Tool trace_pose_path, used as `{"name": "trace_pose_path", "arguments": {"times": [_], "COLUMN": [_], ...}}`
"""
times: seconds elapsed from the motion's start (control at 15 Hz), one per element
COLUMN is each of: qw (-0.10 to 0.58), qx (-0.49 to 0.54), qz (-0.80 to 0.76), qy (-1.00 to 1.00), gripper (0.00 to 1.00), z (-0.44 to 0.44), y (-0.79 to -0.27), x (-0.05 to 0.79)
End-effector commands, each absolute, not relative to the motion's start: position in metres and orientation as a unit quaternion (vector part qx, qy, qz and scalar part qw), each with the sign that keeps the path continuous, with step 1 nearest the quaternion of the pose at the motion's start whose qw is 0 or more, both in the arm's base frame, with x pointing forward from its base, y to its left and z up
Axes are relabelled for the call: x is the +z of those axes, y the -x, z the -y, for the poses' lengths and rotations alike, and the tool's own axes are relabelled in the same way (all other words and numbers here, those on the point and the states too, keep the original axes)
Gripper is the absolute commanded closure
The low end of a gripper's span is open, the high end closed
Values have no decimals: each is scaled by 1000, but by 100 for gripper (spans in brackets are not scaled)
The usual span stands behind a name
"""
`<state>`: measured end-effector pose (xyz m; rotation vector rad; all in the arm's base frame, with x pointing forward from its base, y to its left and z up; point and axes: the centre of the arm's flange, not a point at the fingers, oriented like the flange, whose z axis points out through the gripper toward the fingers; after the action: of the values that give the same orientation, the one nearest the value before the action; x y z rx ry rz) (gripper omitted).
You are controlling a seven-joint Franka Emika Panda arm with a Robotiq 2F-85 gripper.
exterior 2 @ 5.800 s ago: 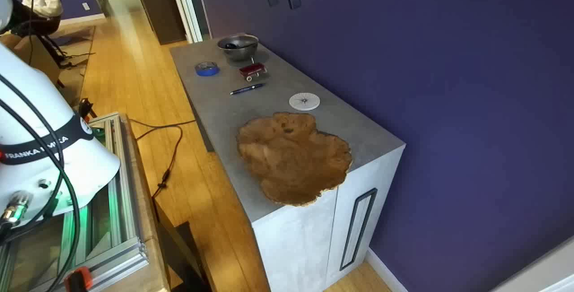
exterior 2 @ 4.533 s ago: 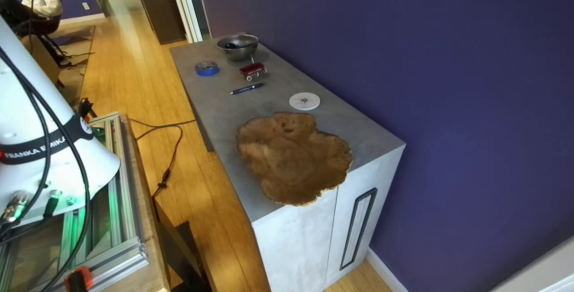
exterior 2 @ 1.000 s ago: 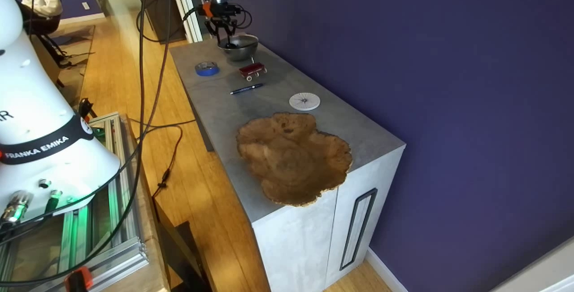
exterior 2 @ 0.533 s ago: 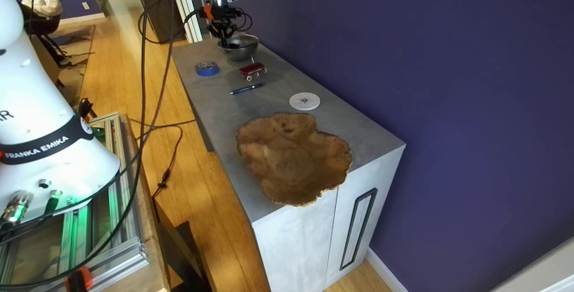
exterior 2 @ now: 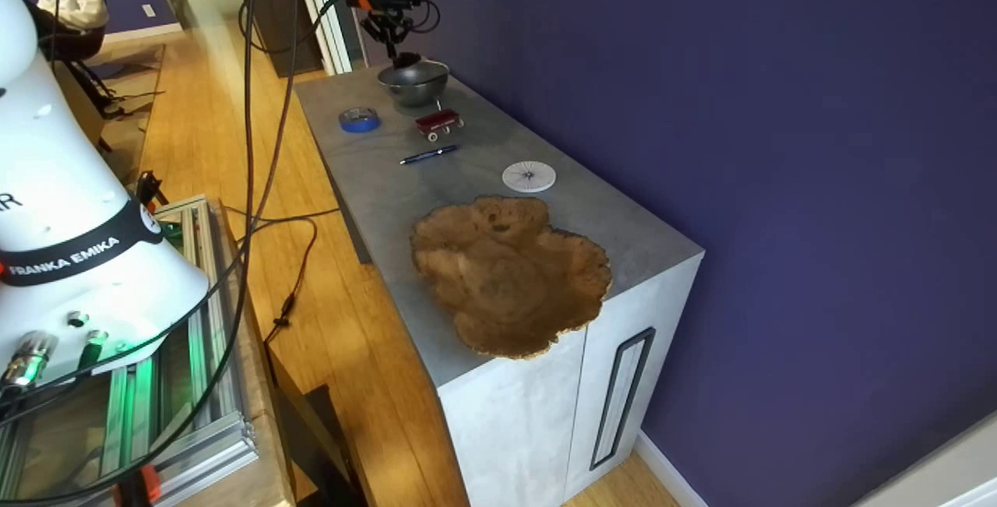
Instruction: Move the glasses from the silver bowl to the key bowl
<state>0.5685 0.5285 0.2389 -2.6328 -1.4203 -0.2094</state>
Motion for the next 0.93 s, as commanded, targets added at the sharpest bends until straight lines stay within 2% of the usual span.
{"name": "trace_pose_path", "arguments": {"times": [0.0,0.33,0.53,0.73,0.8,0.87], "qw": [42,23,57,129,86,101], "qx": [-75,-14,17,27,33,34], "qz": [430,356,344,279,299,288], "qy": [899,934,937,951,950,952], "gripper": [98,98,98,98,93,93], "z": [-472,-389,-354,-325,-363,-355], "y": [-552,-535,-514,-492,-543,-538], "x": [305,311,293,270,274,268]}}
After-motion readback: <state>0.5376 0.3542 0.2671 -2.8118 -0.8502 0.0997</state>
